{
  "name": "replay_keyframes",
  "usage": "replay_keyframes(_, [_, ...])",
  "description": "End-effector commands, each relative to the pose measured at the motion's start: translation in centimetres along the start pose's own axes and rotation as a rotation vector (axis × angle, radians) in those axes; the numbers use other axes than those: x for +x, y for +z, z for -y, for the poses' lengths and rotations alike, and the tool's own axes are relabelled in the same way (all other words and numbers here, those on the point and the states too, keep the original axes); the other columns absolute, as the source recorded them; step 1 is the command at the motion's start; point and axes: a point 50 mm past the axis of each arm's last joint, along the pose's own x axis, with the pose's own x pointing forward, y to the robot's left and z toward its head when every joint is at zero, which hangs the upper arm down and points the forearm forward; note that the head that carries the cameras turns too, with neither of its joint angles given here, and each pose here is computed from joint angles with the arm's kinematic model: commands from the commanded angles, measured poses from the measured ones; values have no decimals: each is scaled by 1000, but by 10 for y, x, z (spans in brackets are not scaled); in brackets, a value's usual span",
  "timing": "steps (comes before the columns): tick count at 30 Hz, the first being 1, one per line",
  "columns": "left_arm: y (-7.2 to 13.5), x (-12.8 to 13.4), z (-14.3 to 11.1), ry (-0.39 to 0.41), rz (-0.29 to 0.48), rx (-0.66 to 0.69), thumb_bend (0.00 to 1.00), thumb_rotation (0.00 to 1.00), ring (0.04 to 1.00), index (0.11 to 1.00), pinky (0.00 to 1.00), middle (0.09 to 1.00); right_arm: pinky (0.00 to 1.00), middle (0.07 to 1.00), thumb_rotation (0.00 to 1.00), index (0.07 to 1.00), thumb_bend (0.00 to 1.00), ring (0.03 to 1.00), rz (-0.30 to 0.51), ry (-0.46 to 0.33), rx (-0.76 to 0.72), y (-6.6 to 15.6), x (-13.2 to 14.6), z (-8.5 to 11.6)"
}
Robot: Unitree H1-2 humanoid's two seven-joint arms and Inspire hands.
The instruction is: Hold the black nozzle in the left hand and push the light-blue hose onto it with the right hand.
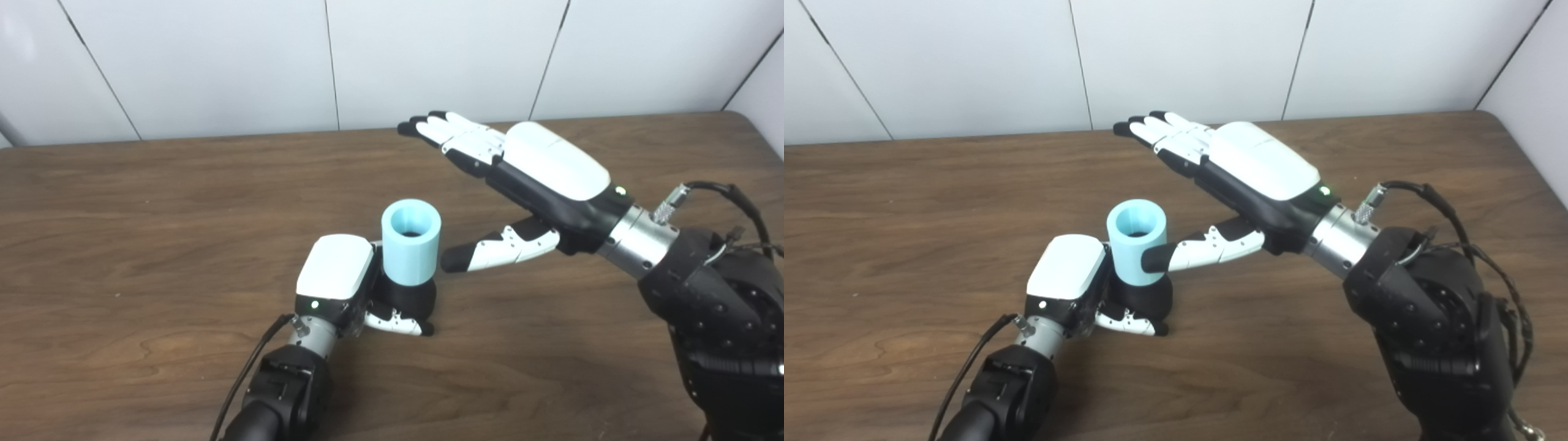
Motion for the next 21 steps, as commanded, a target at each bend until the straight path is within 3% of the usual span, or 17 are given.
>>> replay_keyframes(1, [1,-14,30,-171,-4,-22,525,0,408,486,366,409,963,989,1000,959,626,1000,21,-20,-59,5,-2,7])
replay_keyframes(12, [1,-14,29,-172,-1,-17,524,0,404,487,356,407,991,1000,1000,982,647,1000,9,47,-117,8,-1,-5])
replay_keyframes(21, [2,-15,28,-173,-3,-17,524,0,416,488,375,410,1000,1000,1000,999,673,1000,-28,239,-179,3,-6,-38])
